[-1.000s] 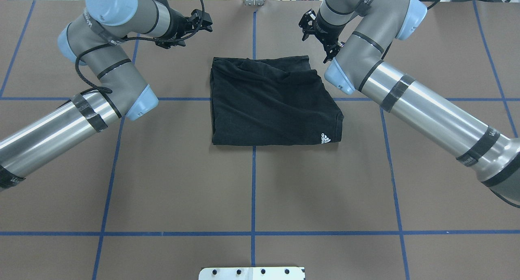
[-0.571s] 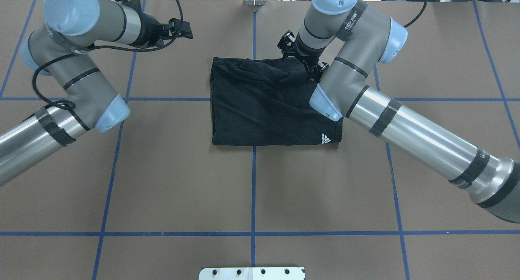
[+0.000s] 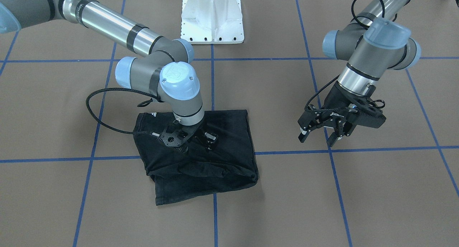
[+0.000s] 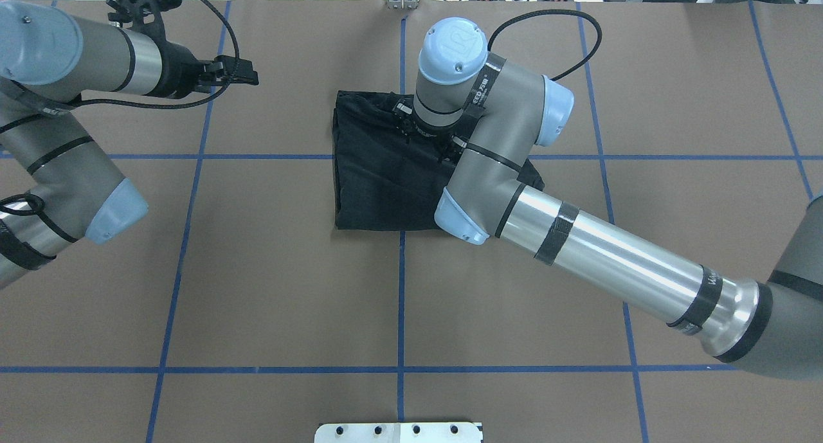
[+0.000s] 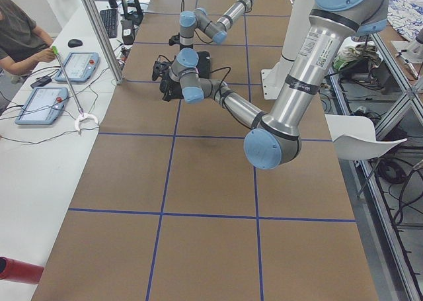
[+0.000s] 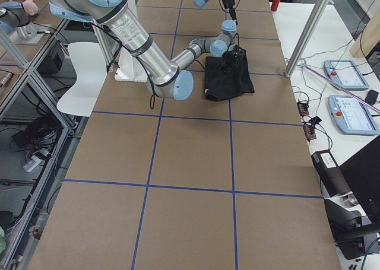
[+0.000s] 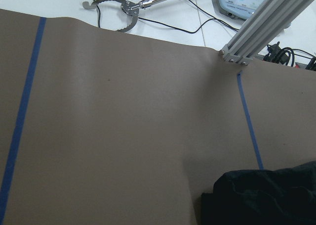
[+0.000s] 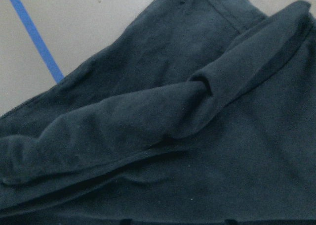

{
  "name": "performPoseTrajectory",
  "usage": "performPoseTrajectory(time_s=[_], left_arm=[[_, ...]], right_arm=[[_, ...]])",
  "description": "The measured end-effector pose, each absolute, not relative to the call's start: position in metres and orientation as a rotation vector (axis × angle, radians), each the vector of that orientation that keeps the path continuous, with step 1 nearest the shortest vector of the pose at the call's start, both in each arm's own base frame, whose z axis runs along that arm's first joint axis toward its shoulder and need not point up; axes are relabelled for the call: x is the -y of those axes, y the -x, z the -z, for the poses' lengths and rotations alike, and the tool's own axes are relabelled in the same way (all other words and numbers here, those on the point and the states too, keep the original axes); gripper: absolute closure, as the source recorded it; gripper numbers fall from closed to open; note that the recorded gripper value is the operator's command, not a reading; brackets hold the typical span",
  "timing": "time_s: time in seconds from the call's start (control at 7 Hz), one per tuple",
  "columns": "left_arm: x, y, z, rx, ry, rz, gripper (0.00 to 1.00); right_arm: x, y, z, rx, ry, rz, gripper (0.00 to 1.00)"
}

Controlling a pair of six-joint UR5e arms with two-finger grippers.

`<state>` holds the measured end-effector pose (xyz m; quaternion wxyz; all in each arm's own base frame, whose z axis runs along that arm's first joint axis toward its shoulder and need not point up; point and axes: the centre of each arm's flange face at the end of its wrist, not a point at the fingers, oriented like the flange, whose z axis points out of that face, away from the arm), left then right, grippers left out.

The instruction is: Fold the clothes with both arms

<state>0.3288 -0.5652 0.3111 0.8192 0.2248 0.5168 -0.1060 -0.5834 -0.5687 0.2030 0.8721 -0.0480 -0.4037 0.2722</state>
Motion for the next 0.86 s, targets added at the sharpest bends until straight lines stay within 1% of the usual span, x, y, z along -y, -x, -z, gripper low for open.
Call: performPoseTrajectory(time_s=[0.29,0.86], left_arm=[[0.561,-0.325,-0.318,-1.094,-0.473,0.227,0.0],[0.556,-0.322,-0.328,-1.085,-0.468,0.231,0.0]], right_arm=[[0.578,0.607,-0.192,0.81,0.076,-0.547,1.0],[0.644,0.637,-0.194,0.81,0.023,-0.566,1.0]])
